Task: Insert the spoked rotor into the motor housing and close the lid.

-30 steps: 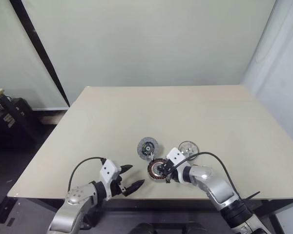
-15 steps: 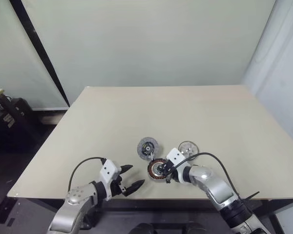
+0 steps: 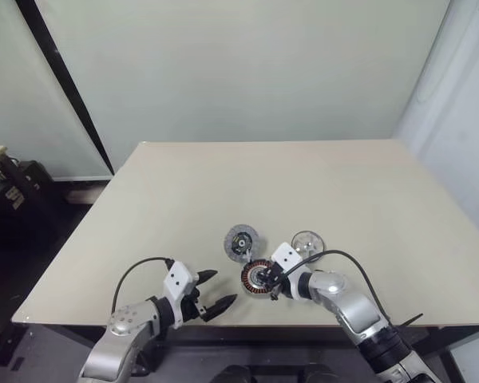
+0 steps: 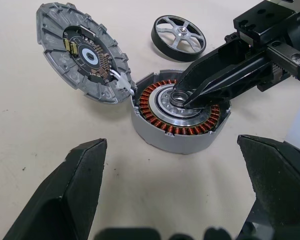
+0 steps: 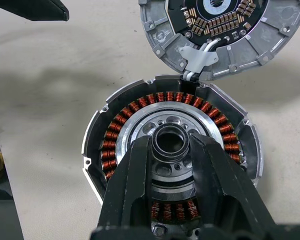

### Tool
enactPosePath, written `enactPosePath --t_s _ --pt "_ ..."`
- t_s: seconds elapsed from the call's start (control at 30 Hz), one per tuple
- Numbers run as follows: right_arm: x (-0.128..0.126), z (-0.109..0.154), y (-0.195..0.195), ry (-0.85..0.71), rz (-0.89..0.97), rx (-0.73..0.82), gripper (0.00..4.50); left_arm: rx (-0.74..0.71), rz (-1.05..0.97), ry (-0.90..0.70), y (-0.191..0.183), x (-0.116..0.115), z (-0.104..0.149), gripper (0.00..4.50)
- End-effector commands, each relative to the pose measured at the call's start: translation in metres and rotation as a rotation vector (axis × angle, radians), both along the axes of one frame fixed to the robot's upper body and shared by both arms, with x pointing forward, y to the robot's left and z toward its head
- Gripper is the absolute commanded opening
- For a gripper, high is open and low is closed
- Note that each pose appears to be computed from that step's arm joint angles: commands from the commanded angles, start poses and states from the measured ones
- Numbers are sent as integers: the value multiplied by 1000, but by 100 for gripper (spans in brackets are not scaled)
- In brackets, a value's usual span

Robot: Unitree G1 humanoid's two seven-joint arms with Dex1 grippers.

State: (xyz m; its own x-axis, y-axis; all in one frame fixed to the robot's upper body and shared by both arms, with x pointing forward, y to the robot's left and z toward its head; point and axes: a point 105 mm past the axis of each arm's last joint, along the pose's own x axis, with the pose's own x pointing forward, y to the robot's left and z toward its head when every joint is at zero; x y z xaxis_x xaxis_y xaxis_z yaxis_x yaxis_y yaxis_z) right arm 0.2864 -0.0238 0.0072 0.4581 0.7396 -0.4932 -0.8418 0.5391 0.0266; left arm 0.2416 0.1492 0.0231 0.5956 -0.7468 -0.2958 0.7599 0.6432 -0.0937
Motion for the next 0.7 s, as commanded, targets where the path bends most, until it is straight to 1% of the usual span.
enactPosePath --t_s 0.03,0.37,0.43,0.47,0.6,0.63,0.67,0.7 --pt "0 5 4 -11 18 8 80 4 -11 -48 -2 5 9 450" --pt "-2 2 4 -1 23 3 80 5 -9 -49 -2 5 9 450" --pt "-3 2 4 3 25 3 154 6 -8 -49 -2 5 9 450" --pt "-3 2 5 3 26 3 180 7 -8 -49 -1 5 8 450" --pt "-2 4 5 -1 22 15 312 10 -9 -47 -1 5 8 450" --pt "-2 5 5 -2 21 19 353 11 -9 -47 -1 5 8 450" --pt "-2 7 6 -4 23 28 381 11 -9 -47 -1 5 8 450" --pt "-2 9 7 -6 24 36 381 11 -10 -47 -2 5 8 450"
